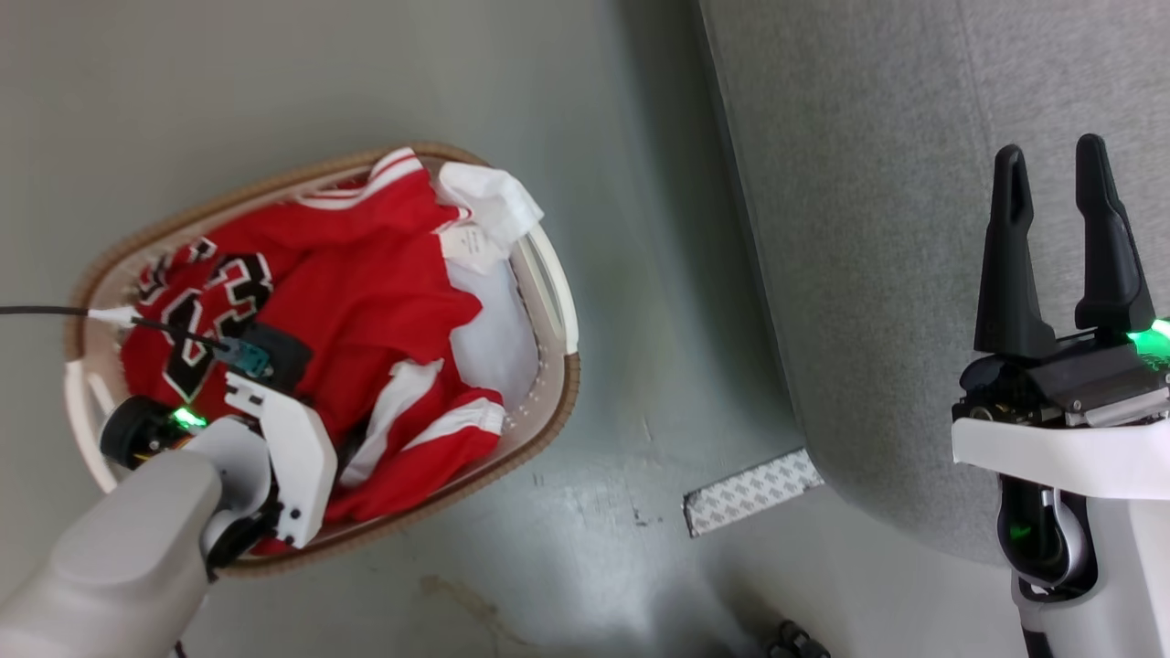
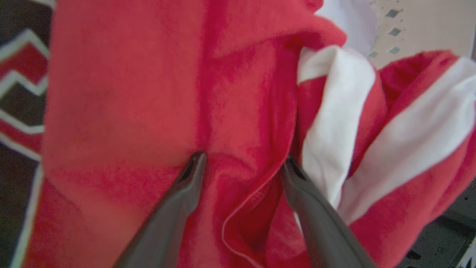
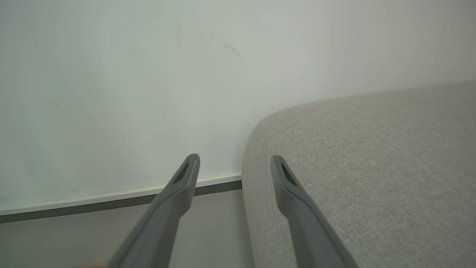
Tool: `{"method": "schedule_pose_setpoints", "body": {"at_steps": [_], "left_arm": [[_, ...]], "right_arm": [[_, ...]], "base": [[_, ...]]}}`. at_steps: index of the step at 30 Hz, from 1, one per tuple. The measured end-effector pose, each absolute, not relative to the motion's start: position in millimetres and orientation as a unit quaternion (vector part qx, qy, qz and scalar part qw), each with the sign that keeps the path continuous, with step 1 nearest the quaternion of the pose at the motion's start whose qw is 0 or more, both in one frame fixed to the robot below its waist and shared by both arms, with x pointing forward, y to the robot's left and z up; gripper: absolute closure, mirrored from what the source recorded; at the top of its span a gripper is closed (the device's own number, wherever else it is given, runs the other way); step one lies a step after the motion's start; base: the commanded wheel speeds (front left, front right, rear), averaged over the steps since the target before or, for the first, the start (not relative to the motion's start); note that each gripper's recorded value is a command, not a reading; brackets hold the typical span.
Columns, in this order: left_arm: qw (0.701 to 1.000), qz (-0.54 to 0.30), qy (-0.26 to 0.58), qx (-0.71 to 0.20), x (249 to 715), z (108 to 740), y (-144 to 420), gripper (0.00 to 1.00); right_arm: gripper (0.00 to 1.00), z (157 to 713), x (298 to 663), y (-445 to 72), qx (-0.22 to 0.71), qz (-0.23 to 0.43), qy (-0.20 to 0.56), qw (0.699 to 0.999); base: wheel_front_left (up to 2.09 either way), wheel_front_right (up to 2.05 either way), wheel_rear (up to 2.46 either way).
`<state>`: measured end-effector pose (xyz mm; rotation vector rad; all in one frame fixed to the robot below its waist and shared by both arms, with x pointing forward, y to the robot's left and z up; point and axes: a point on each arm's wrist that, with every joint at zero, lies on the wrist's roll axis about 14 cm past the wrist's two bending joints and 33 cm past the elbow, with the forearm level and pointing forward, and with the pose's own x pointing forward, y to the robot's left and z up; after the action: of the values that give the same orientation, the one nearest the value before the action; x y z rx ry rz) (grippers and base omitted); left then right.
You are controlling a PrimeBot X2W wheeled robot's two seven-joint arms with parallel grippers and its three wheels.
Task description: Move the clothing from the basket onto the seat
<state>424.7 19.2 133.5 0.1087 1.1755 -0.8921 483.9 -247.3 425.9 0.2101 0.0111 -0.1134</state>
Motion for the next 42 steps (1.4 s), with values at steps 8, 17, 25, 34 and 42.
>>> {"method": "schedule_pose_setpoints", "body": {"at_steps": [8,17,25,34,42], "left_arm": [[0.686,-0.447,0.568,0.087,401,101,16,0.00],[0.687,-0.454,0.561,0.089,401,99,13,1.00],[0.741,-0.446,0.500,0.037,418,146,-8,1.00],[0.812,-0.433,0.393,-0.013,433,238,-21,1.00],[0.860,-0.407,0.304,-0.042,432,323,-17,1.00]], "right_arm": [[0.00,403,487,-253,0.104,-0.065,0.028,0.992],[0.00,402,490,-254,0.106,-0.066,0.027,0.992],[0.00,433,488,-253,0.095,-0.061,-0.003,0.994],[0.00,480,466,-241,0.091,-0.046,-0.040,0.994],[0.00,513,438,-220,0.108,-0.022,-0.067,0.992]], "base": [[0.00,0.00,0.00],[0.00,0.00,0.00],[0.00,0.00,0.00],[0.00,0.00,0.00],[0.00,0.00,0.00]]}}
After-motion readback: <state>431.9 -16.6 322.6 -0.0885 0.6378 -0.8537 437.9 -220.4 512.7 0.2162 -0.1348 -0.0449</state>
